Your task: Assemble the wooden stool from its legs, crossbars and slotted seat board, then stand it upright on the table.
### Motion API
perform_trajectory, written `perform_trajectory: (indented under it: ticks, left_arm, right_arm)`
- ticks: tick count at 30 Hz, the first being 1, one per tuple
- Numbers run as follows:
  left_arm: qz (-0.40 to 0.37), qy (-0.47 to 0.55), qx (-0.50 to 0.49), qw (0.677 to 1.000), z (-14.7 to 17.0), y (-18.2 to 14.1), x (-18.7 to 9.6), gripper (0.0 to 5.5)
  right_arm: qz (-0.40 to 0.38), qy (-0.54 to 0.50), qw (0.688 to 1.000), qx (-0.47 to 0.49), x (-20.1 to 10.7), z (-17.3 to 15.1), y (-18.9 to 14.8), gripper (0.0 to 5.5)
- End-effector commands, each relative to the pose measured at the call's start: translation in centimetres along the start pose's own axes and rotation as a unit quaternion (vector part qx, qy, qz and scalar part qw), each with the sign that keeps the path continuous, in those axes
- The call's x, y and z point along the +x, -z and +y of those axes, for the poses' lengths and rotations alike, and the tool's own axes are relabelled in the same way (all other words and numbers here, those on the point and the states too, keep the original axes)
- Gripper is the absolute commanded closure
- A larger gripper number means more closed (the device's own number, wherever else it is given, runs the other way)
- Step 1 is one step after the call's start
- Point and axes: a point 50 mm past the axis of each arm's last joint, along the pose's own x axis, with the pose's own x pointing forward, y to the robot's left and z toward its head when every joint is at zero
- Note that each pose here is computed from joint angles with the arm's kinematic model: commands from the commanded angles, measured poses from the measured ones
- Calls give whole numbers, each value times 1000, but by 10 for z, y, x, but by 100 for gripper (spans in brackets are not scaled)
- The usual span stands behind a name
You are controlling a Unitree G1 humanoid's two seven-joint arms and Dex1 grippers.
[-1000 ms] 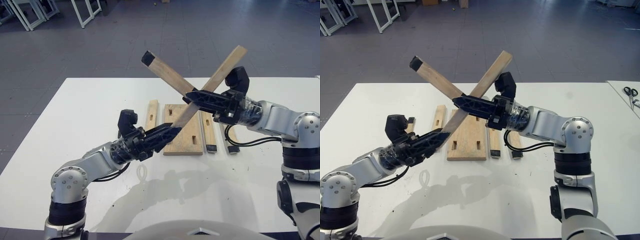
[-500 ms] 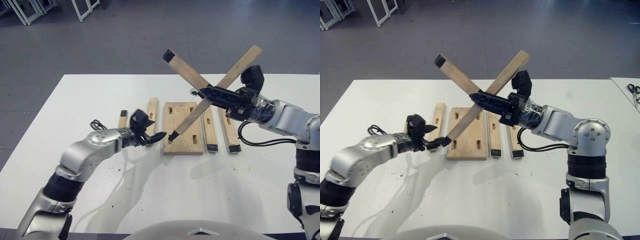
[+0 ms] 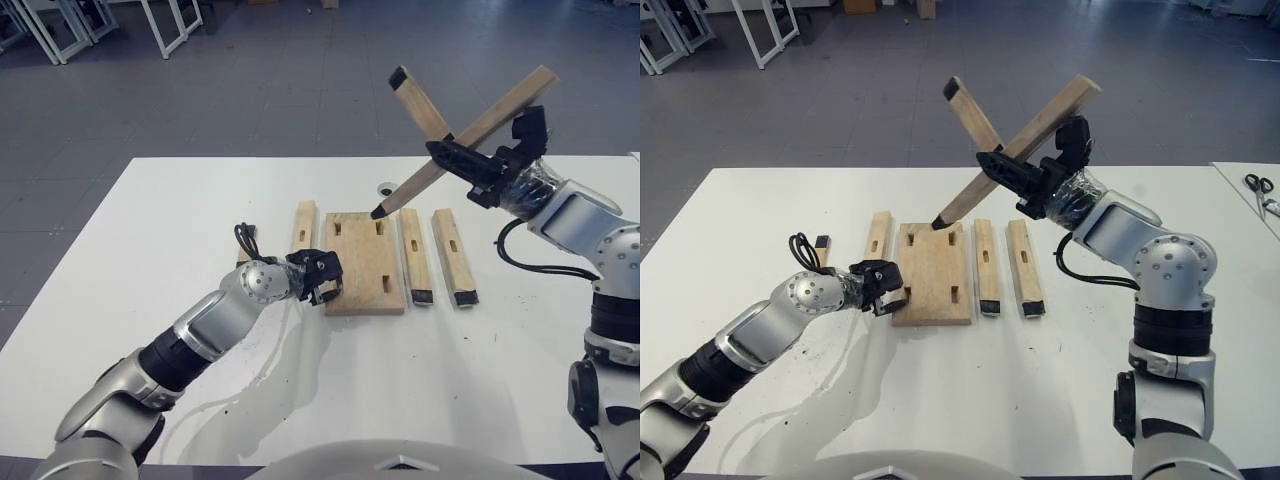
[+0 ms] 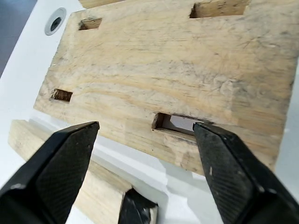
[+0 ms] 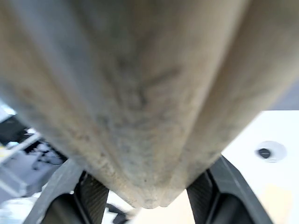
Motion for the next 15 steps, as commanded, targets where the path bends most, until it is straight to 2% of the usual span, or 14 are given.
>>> perform_trajectory:
  ticks: [1, 4, 6, 9, 15]
  left_arm:
    - [136, 171, -11, 976, -51, 69, -28, 175]
    - [161, 219, 20, 962, -46, 93, -62, 175]
    - [166, 206, 32, 964, -33, 98, -69, 175]
    - [142, 187, 34, 971, -25, 93, -65, 175]
    - [115, 183, 17, 976, -38, 90, -57, 175]
  right_arm:
    - [34, -37, 998, -36, -1, 1, 10, 348]
    - [94, -92, 990, -50, -5, 6, 35, 348]
    - [116, -123, 984, -54, -3, 12, 48, 348]
    - [136, -158, 977, -52, 4, 23, 71, 348]
    - [147, -184, 971, -36, 6, 43, 96, 348]
